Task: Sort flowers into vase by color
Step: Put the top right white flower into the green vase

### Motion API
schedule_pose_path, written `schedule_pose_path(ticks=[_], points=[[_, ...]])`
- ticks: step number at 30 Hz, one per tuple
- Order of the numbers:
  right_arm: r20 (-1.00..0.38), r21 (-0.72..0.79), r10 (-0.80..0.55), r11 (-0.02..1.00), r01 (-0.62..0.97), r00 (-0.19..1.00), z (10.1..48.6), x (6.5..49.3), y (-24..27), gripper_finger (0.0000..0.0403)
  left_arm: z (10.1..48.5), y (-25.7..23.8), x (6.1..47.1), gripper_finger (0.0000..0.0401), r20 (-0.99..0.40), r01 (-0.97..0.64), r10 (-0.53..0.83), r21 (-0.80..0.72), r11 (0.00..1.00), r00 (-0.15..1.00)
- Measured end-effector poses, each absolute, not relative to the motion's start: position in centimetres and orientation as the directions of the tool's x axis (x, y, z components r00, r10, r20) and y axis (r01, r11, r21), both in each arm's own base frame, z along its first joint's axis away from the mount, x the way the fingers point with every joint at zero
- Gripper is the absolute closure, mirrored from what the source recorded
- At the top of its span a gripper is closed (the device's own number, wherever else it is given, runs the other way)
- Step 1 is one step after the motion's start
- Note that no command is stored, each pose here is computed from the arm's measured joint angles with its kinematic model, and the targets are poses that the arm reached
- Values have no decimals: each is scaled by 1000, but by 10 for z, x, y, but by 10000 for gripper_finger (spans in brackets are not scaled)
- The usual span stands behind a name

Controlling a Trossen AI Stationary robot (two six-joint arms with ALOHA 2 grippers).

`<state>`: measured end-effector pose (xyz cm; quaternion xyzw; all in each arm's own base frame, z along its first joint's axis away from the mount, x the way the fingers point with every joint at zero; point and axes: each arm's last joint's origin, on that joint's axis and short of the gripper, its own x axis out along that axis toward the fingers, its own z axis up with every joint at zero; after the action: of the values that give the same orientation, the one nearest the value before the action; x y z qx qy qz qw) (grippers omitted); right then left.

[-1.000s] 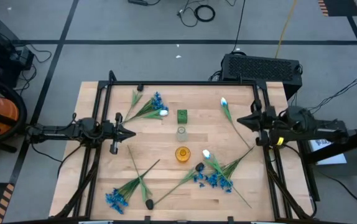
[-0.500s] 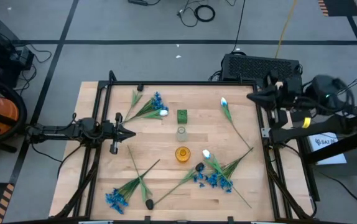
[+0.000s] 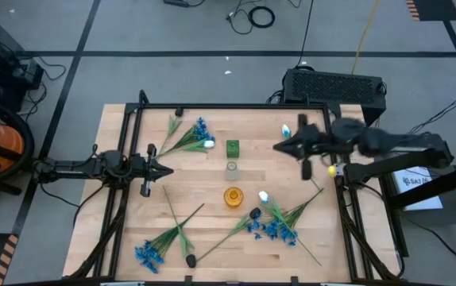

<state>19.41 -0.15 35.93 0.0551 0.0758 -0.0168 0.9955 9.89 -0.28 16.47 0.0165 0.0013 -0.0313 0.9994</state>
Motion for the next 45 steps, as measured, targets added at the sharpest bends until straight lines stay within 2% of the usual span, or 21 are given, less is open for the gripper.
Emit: schedule_pose_path(ticks=[5,9,12,15,16,19,23,28,35,40,45], points=[[-119,168,-27,985,46,993,297,209,-2,403,165,-3,99,376,-3,62,-62,33,997,998],[-174,167,-35,984,65,984,268,211,-2,403,165,-3,99,376,-2,63,-63,32,998,998],[-225,163,-36,984,74,974,259,212,-2,403,166,-3,99,376,11,63,-63,13,998,998],[-254,160,-37,984,80,966,255,213,-3,403,167,-2,99,376,17,43,-40,-225,973,999],[-257,164,-39,983,83,966,255,214,-3,403,169,-1,99,376,34,2,7,-251,968,999],[-273,181,-41,979,93,961,253,213,-3,403,180,4,98,376,116,-133,162,-221,966,980],[-315,175,-56,978,116,948,249,212,-3,403,213,4,93,376,231,-132,173,-183,974,957],[-373,142,-155,965,222,915,243,210,-7,403,263,4,94,376,253,-142,172,-135,981,952],[-382,135,-190,957,258,904,242,209,-12,403,307,4,138,376,47,-167,170,-66,984,984],[-388,130,-213,951,282,897,242,209,-18,403,299,0,179,376,-116,-50,55,46,998,992],[-423,159,-228,934,319,877,238,207,-22,403,287,4,203,376,-206,-79,87,48,996,975]])
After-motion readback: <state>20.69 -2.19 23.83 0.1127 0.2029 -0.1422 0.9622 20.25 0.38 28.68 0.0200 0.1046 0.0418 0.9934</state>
